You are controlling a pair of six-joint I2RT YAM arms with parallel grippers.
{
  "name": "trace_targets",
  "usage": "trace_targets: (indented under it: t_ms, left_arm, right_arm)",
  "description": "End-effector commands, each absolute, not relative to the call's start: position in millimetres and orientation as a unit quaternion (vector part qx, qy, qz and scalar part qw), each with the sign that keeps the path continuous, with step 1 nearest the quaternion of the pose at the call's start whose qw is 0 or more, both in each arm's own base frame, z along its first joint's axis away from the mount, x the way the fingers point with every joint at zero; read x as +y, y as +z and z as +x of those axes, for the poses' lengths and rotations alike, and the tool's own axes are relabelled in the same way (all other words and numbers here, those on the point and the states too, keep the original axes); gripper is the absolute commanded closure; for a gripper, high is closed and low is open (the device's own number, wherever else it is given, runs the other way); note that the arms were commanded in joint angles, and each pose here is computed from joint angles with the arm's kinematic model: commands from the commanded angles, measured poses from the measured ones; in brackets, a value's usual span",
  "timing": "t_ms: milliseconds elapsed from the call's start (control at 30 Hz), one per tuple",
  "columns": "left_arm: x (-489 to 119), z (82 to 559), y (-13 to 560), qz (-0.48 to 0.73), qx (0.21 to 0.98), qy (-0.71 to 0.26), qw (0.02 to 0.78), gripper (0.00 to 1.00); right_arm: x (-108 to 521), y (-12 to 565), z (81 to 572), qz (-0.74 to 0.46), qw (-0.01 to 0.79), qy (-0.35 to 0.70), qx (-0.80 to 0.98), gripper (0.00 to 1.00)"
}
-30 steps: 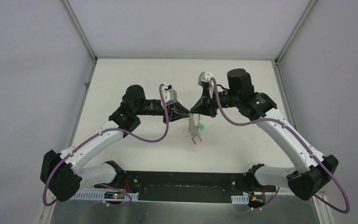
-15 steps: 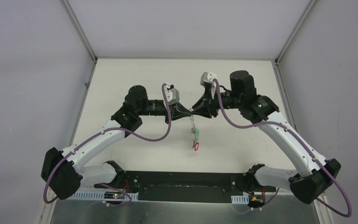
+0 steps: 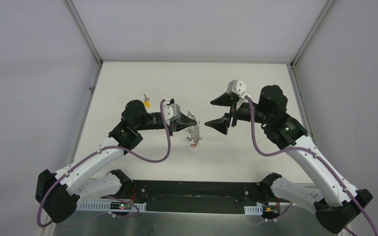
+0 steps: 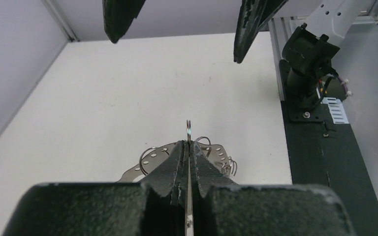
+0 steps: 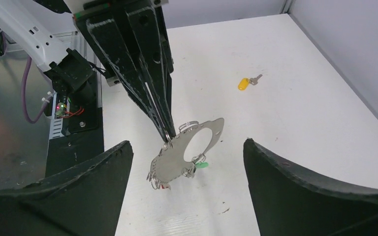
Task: Put the keys on the keyring
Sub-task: Adjust the keyring.
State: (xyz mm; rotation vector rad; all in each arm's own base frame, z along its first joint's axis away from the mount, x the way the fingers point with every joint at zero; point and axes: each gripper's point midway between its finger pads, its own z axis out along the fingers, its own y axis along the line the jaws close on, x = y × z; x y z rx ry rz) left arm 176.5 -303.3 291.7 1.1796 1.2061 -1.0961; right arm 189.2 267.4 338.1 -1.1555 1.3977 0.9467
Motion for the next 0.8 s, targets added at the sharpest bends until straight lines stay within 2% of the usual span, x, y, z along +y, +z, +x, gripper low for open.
trace_targets:
  t_ms: [0,100,467,600,767]
  left_arm:
    - [-296.8,168.7,331.6,0.51,0.42,-0.432,0.613,1.0]
    - [-293.3,170.0,329.5,0.498,0.431,-0.429,0.618,1.0]
    - [-292.4,222.5,312.3,0.407,0.568,-0.442,0.562,1.0]
    - [-270.8,261.2,314.1,0.35,0.608,-0.433,0.566,1.0]
    - [-225.7,293.7,325.7,0.293,0.626,-0.402,0.601,1.0]
  right_arm:
    - [269.0,353.9,185.9,-0.482,0.548,0.405,0.552,0.14]
    - [270.0,350.8,184.4,-0.482,0.542,0.41,0.553,0.13]
    - [278.8,337.5,194.8,-0.444,0.52,0.436,0.585,0.06]
    - [282.6,331.9,210.5,-0.408,0.515,0.436,0.615,0.0]
    - [290.7,324.5,238.1,-0.333,0.505,0.443,0.662,0.0]
